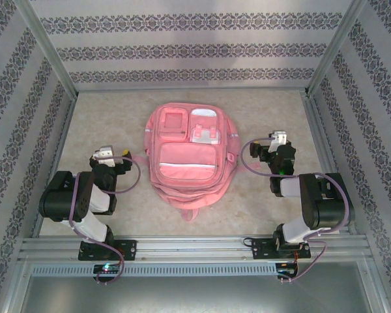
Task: Pack the student bag
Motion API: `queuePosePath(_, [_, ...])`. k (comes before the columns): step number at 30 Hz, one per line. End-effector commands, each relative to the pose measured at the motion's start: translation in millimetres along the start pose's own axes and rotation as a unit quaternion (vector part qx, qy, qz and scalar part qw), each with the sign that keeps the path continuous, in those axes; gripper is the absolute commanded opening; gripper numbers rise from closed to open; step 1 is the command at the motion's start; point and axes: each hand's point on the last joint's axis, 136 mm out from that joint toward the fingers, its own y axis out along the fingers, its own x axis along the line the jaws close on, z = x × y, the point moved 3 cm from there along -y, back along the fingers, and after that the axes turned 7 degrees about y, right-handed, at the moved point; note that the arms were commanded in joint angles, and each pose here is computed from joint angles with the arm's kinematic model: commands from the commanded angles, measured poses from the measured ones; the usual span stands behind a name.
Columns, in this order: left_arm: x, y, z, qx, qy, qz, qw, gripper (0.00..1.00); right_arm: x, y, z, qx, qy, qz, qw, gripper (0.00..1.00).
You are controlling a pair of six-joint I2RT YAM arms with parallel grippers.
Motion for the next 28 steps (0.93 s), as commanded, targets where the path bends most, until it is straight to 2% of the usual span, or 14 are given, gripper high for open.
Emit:
queuePosePath(1, [0.9,-1.1,-9.9,-0.025,-0.009,-0.003,1.000,1.00,2.3,-0.2,-3.4,-0.007,-0.004,-0.009,1.000,0.98])
queuePosePath(28, [2.1,1.6,-10.4,-0.024,-0.011,-0.007,1.000,1.00,1.8,-0.2,-3.4,-0.006,-0.003,-0.009,1.000,0.98])
